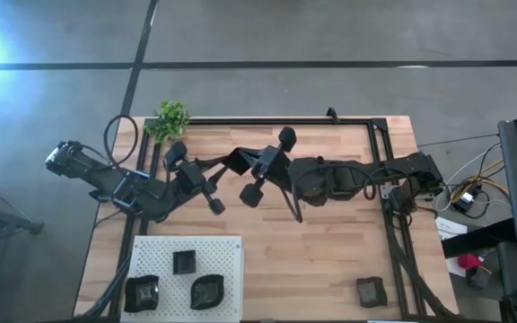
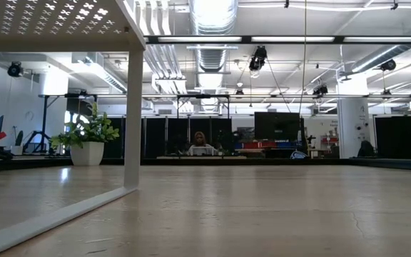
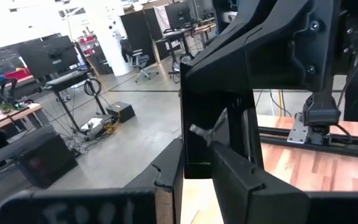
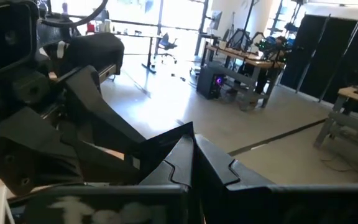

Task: Pick & Place Mini shaped plates
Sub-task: Stack the square plate on top of the square plate on the shelf

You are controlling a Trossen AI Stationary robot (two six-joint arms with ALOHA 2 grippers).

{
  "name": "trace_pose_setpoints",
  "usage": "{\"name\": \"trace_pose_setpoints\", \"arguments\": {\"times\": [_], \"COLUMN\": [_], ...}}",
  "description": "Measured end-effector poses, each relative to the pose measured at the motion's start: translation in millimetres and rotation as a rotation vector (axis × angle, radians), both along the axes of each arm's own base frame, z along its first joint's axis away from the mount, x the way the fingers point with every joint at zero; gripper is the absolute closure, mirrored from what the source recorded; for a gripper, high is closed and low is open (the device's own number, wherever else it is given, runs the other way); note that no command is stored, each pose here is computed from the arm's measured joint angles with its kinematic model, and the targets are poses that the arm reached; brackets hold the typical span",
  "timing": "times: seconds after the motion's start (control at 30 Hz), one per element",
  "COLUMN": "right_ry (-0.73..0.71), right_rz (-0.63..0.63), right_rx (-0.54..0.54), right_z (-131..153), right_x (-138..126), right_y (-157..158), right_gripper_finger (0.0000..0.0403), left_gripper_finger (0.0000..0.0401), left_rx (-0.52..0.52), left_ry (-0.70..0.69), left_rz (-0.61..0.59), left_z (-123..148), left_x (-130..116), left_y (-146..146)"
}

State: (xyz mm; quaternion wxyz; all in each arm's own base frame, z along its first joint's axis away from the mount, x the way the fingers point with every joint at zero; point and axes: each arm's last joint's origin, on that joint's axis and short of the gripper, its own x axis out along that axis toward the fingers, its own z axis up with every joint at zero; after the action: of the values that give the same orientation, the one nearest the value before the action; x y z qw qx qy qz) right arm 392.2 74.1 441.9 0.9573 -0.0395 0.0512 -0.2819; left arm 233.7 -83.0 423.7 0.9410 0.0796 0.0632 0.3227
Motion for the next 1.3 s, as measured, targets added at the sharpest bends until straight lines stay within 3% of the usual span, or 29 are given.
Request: {"name": "trace_pose_setpoints", "arguments": {"times": [0.13, 0.3, 0.67, 0.97, 1.2, 1.3], "right_ry": [0.035, 0.030, 0.059, -0.067, -0.088, -0.086], "right_rz": [0.005, 0.004, 0.012, 0.033, 0.108, 0.139], "right_rx": [-0.060, -0.052, -0.100, -0.002, -0.045, -0.070], "right_z": [-0.3, -0.5, 0.3, 24.3, 43.7, 49.1], "right_x": [0.9, 1.0, 0.9, -7.8, -21.9, -27.7], "right_y": [0.2, 0.4, 0.4, 9.2, 34.7, 45.9], "right_gripper_finger": [0.0395, 0.0395, 0.0388, 0.0308, 0.0259, 0.0249], "left_gripper_finger": [0.0341, 0.0392, 0.0400, 0.0401, 0.0401, 0.0401], "left_rx": [0.023, 0.026, 0.047, -0.031, -0.084, -0.146], "left_ry": [0.019, 0.018, 0.035, -0.031, 0.023, 0.064], "left_rz": [0.002, 0.022, 0.023, 0.018, 0.023, -0.049], "left_z": [-0.3, -0.1, 0.6, 11.3, 5.3, 4.8], "left_x": [0.4, 0.5, 0.6, -11.0, -31.1, -43.4], "left_y": [0.5, 1.7, 2.8, 8.1, 17.3, 21.5]}}
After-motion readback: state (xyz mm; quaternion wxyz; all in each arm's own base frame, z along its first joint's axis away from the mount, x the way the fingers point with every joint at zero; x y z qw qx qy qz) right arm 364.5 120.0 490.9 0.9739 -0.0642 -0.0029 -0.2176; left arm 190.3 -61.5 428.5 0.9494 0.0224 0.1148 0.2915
